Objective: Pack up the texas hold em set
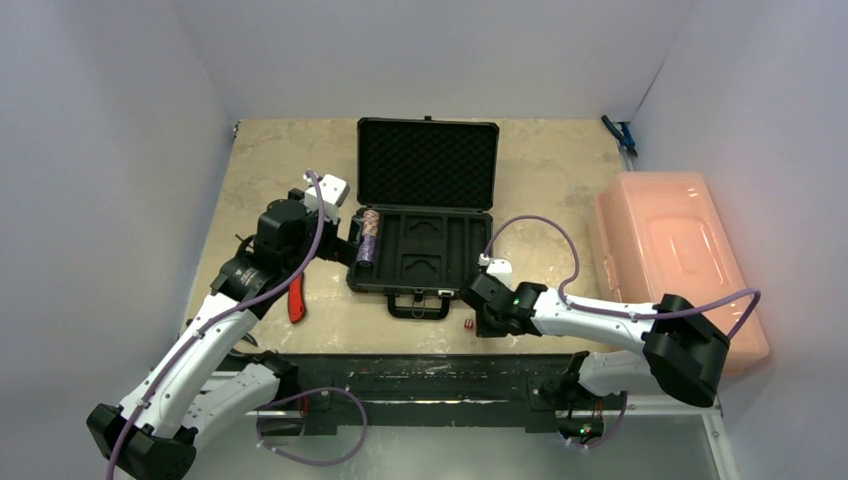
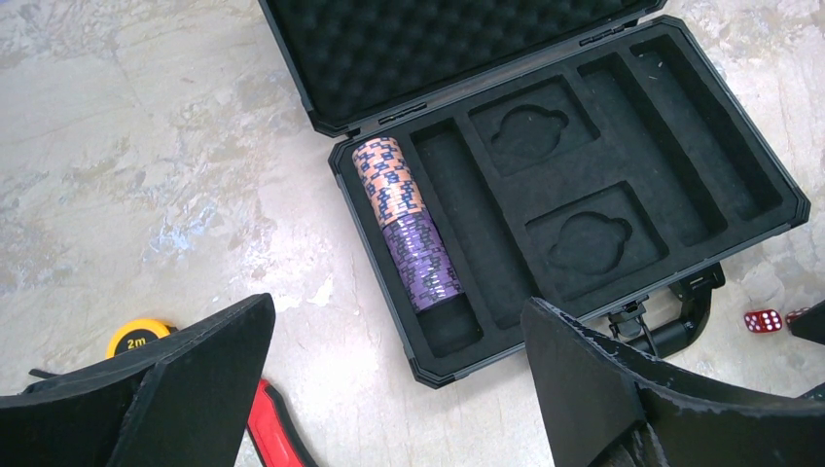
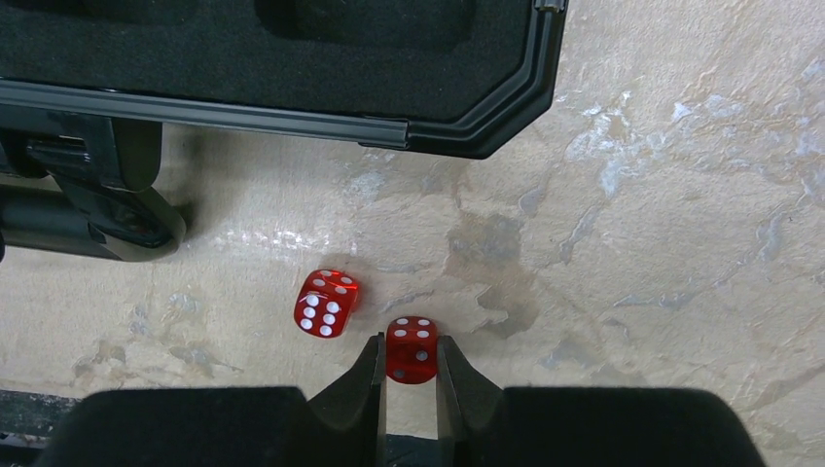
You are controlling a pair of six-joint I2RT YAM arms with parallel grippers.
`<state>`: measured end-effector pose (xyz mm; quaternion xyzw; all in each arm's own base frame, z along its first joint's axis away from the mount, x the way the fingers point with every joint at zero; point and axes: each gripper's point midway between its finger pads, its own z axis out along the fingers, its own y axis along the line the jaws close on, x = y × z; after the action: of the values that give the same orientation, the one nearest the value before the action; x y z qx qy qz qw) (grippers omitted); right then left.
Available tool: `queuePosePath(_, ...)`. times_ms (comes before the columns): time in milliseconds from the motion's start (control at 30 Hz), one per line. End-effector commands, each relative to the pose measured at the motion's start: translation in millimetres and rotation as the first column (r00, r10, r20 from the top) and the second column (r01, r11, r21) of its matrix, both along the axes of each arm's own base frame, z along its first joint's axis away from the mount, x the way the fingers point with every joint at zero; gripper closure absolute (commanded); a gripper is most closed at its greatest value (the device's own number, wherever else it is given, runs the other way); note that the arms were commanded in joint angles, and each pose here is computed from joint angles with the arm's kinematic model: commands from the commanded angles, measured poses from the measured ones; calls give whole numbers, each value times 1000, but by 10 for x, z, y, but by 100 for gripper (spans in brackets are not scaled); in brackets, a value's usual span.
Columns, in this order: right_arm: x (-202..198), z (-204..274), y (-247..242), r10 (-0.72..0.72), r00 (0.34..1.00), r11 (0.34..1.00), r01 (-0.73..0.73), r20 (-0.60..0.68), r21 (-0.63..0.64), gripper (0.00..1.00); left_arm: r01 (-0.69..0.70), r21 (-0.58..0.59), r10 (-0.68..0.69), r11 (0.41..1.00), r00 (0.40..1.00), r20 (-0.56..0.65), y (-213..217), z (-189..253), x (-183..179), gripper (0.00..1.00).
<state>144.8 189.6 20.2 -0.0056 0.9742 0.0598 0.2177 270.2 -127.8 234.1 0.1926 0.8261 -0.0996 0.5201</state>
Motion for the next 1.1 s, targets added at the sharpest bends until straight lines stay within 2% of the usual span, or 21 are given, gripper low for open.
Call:
queuePosePath(0, 95, 156, 72, -15, 999, 1000, 14, 36, 18, 100, 15, -25, -13, 1000, 997, 76, -31, 267, 29, 0)
queuePosePath(667, 279, 724, 94, -44, 988, 998, 35, 149, 56, 100, 13, -36, -10, 999, 996, 87, -18, 305, 2, 0)
queuePosePath(1067, 580, 1246, 488, 34, 961, 989, -73, 275, 131, 100, 3, -40, 1, 999, 995, 100, 11, 338, -13, 0)
